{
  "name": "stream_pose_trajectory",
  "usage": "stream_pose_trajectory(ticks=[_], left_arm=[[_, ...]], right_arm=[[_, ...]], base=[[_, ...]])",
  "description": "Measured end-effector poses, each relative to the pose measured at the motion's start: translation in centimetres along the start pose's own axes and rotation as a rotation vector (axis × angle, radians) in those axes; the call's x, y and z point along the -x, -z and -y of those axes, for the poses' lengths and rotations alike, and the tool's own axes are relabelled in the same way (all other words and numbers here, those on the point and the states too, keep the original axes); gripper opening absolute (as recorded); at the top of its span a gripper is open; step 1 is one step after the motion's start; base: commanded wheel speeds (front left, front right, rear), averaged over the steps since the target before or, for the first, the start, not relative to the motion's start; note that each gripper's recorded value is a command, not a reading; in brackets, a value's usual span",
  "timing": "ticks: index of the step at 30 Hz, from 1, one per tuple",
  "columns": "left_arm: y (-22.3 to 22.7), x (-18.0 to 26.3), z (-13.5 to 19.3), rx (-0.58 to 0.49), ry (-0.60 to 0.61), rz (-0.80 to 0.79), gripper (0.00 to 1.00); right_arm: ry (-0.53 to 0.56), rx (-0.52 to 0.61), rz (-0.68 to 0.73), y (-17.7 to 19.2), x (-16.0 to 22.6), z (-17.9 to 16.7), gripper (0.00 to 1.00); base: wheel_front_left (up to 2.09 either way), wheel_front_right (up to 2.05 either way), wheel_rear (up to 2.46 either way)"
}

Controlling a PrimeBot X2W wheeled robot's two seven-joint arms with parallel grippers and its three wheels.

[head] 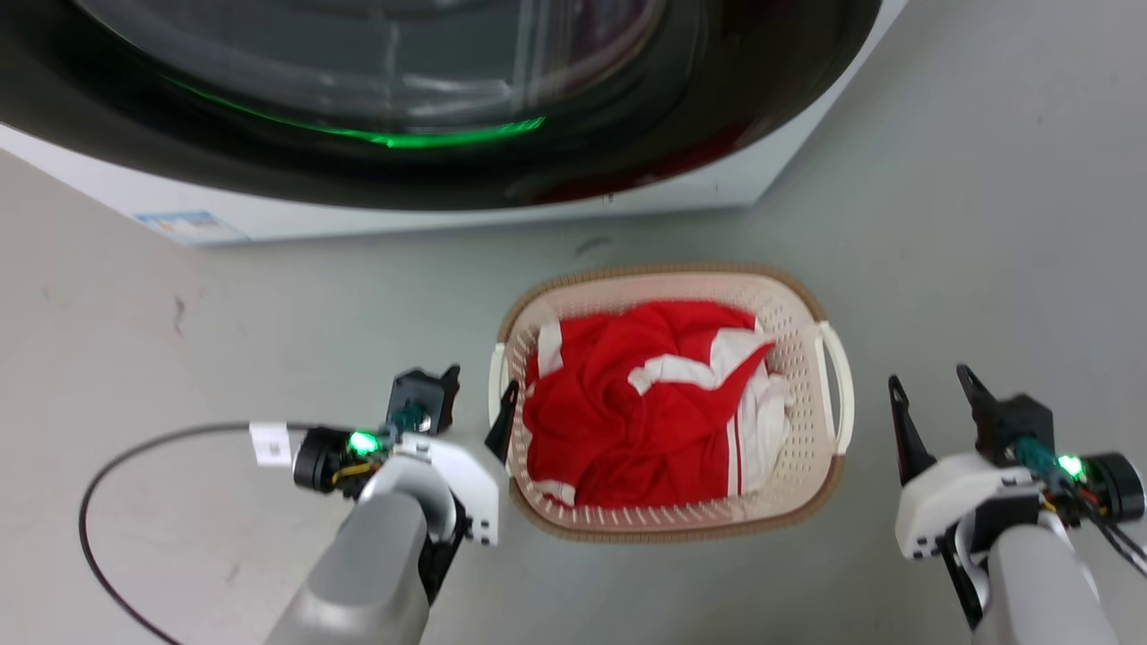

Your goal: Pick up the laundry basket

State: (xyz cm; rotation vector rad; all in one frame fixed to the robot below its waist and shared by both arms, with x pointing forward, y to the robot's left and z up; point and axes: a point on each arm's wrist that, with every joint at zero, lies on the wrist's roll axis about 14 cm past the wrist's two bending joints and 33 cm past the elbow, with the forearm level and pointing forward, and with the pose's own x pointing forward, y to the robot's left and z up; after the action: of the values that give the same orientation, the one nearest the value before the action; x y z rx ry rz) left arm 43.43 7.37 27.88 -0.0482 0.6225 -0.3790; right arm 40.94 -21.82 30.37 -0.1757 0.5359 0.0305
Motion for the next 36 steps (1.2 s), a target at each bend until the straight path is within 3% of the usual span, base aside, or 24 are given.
stream_pose_trajectory(ticks=[13,36], left_arm=[[6.6,-4.4,-1.6,0.054,0.014,-0.259,1.0],[11.9,-6.9,-2.1,0.103,0.038,-0.395,1.0]], right_arm=[[-0.087,0.045,-0.219,6.4,-4.8,-2.4,1.0],[-0.165,0.093,-0.376,12.1,-8.7,-4.6,1.0]], base=[[0.0,0.0,0.0],[0.0,0.0,0.0]])
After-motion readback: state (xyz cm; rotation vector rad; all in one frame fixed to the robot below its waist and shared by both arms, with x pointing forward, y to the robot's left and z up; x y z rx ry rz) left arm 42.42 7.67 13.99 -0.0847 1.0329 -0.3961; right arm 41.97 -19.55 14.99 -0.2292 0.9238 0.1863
